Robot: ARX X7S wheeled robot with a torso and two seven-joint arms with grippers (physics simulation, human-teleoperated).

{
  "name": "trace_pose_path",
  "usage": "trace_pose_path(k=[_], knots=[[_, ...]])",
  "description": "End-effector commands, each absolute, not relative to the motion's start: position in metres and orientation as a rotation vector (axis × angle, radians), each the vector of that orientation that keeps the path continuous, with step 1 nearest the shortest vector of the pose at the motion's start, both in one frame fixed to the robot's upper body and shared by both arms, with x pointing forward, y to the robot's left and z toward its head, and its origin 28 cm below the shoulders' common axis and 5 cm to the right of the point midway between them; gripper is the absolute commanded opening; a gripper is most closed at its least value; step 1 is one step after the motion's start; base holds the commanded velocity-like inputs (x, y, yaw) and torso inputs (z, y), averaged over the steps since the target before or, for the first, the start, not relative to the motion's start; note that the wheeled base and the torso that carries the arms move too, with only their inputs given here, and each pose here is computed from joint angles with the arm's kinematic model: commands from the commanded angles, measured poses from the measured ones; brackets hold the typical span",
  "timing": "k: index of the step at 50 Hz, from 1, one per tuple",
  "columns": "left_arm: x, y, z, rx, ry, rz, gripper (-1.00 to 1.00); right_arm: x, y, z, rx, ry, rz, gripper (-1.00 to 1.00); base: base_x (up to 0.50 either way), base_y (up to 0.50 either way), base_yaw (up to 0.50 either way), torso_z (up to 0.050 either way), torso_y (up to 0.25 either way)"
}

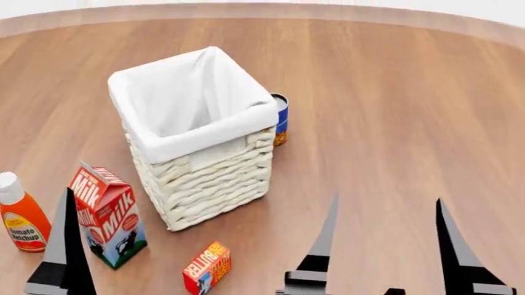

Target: Pick up the butter and put it in the basket.

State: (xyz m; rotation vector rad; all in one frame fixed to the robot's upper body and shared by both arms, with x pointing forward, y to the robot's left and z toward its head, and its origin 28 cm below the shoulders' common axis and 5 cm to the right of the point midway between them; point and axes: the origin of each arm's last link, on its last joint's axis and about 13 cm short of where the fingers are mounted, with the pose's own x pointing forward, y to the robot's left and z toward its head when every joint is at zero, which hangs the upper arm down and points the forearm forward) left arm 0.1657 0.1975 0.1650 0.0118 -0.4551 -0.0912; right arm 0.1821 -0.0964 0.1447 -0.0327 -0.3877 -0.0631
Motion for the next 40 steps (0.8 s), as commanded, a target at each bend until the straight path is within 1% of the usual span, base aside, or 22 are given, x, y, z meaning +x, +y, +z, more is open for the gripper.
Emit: trace_pose_path(k=[1,16,20,22,24,26,40], knots=[[0.1638,0.1973,0.1673,0.011,-0.464,-0.096,1.00,0.1809,-0.0972,0.1475,-0.032,-0.399,-0.068,1.00,0.50,0.00,0.00,0.000,0.000],[0.1620,0.1968,0.1693,0.009,-0.465,-0.101,1.00,0.1815,-0.0987,0.1460,-0.028,-0.389,-0.085,1.00,0.50,0.00,0.00,0.000,0.000],[0.1619,0.1968,0.1696,0.007,-0.466,-0.103,1.00,0.1806,-0.0990,0.1461,-0.028,-0.397,-0.084,1.00,0.00,0.00,0.00,0.000,0.000],[0.1621,0.1968,0.1695,0.007,-0.466,-0.103,1.00,0.1822,-0.0998,0.1449,-0.038,-0.366,-0.123,1.00,0.00,0.00,0.00,0.000,0.000],[0.1623,0.1967,0.1685,0.006,-0.465,-0.104,1.00,0.1813,-0.0992,0.1453,-0.038,-0.378,-0.096,1.00,0.00,0.38,0.00,0.000,0.000],[0.1621,0.1966,0.1690,0.005,-0.464,-0.104,1.00,0.1818,-0.0990,0.1442,-0.090,-0.372,-0.106,1.00,0.00,0.50,0.00,0.000,0.000],[0.1618,0.1958,0.1693,0.005,-0.462,-0.108,1.00,0.1813,-0.0987,0.1448,-0.073,-0.376,-0.089,1.00,0.00,0.50,0.00,0.000,0.000]])
